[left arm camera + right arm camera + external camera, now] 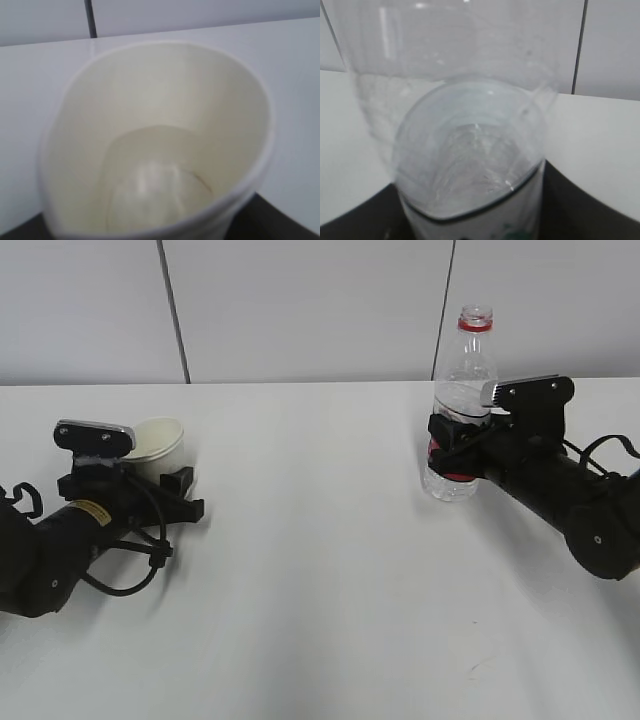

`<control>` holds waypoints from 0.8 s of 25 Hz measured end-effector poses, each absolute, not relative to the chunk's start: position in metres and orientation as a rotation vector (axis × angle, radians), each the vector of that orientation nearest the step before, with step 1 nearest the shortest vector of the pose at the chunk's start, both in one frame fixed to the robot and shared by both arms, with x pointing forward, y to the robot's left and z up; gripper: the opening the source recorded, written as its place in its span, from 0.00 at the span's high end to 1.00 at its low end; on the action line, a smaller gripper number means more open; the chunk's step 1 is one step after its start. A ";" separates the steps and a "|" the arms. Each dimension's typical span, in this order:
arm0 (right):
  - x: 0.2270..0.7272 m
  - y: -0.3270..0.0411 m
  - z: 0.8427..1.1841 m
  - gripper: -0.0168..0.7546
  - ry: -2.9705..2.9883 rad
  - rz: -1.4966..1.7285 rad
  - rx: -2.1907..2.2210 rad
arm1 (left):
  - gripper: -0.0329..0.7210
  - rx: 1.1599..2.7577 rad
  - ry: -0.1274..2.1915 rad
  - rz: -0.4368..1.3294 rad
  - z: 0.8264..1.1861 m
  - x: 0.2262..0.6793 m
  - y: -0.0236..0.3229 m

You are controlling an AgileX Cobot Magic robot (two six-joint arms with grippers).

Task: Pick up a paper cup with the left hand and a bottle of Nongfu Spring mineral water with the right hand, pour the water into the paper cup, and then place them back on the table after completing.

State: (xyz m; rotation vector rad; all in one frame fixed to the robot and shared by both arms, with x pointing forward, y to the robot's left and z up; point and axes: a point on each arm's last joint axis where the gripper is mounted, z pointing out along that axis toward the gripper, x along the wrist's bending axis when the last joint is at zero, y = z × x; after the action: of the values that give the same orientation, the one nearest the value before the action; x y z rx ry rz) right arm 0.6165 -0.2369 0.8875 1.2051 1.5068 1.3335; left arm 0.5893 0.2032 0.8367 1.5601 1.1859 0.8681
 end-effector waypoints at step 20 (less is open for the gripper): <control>0.617 -0.237 0.888 0.50 1.505 1.335 1.203 | 0.16 1.532 1.209 0.891 0.822 0.593 0.205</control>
State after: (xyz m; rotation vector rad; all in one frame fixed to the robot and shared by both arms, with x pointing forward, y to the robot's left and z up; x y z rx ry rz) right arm 0.6166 -0.2369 0.8877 1.2033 1.5048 1.3353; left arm 0.5927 0.2052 0.8215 1.5324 1.2093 0.8912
